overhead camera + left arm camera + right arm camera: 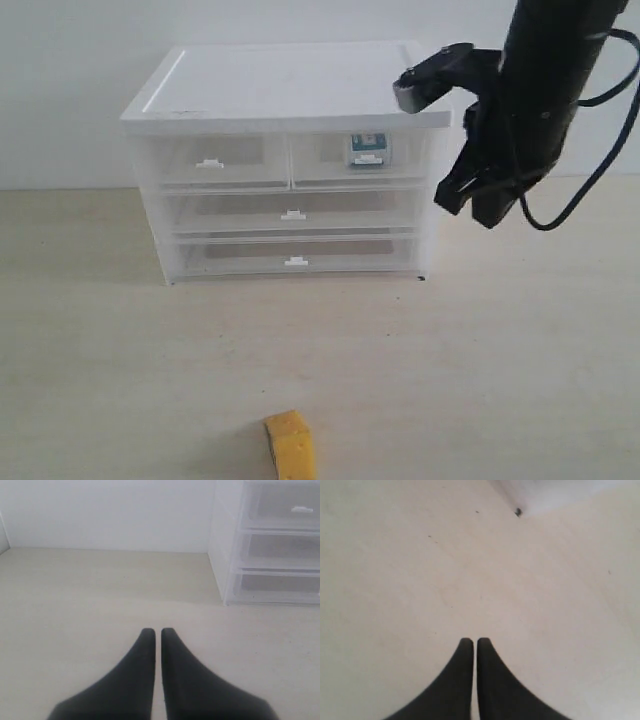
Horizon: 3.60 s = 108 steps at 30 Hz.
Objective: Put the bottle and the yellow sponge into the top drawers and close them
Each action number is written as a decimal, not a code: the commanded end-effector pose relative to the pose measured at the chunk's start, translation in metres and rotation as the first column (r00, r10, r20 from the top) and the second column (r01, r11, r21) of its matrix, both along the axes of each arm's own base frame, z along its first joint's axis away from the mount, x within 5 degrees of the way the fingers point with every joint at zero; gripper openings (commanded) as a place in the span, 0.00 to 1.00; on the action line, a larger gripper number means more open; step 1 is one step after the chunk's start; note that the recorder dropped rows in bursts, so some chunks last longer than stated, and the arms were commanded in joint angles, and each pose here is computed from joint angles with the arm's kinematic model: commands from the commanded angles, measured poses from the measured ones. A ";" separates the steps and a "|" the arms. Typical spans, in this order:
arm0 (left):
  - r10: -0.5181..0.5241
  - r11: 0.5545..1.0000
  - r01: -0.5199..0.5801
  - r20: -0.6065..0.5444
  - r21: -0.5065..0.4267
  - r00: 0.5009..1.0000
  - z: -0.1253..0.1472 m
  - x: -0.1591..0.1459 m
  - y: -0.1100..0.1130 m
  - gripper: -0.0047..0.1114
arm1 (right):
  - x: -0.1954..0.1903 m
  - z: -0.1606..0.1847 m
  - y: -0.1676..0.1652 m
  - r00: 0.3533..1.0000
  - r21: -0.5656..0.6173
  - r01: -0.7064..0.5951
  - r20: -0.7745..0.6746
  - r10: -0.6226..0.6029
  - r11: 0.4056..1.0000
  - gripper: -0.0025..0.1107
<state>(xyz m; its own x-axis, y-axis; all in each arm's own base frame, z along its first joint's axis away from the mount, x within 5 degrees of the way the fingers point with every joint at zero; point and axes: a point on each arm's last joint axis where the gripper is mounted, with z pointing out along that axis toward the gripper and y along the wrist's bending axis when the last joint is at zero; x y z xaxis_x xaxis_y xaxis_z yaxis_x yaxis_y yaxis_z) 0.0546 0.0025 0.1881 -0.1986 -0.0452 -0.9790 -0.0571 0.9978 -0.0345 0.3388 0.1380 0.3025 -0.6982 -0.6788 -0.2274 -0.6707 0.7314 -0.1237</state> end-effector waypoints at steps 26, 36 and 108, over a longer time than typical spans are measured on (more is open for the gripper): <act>0.002 1.000 -0.002 -0.002 -0.007 1.000 -0.001 0.000 0.000 0.08 | -0.052 0.108 -0.148 0.631 0.414 0.540 0.377 -0.678 0.733 0.02; 0.002 1.000 -0.002 -0.002 -0.007 1.000 -0.001 0.000 0.000 0.08 | -0.116 0.096 -0.145 0.517 0.530 0.372 0.563 -0.644 0.762 0.02; 0.002 1.000 -0.002 -0.002 -0.007 1.000 -0.001 0.000 0.000 0.08 | -0.284 -0.097 -0.138 0.315 0.653 0.133 0.685 -0.657 0.745 0.02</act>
<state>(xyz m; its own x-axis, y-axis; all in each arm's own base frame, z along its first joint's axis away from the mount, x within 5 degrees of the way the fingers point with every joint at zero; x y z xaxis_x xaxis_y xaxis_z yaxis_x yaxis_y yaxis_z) 0.0546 0.0025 0.1881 -0.1986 -0.0452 -0.9790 -0.0571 0.9978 -0.0345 0.0560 -0.0006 0.2115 -0.0991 -0.0290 -0.9947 0.0034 0.9996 -0.0295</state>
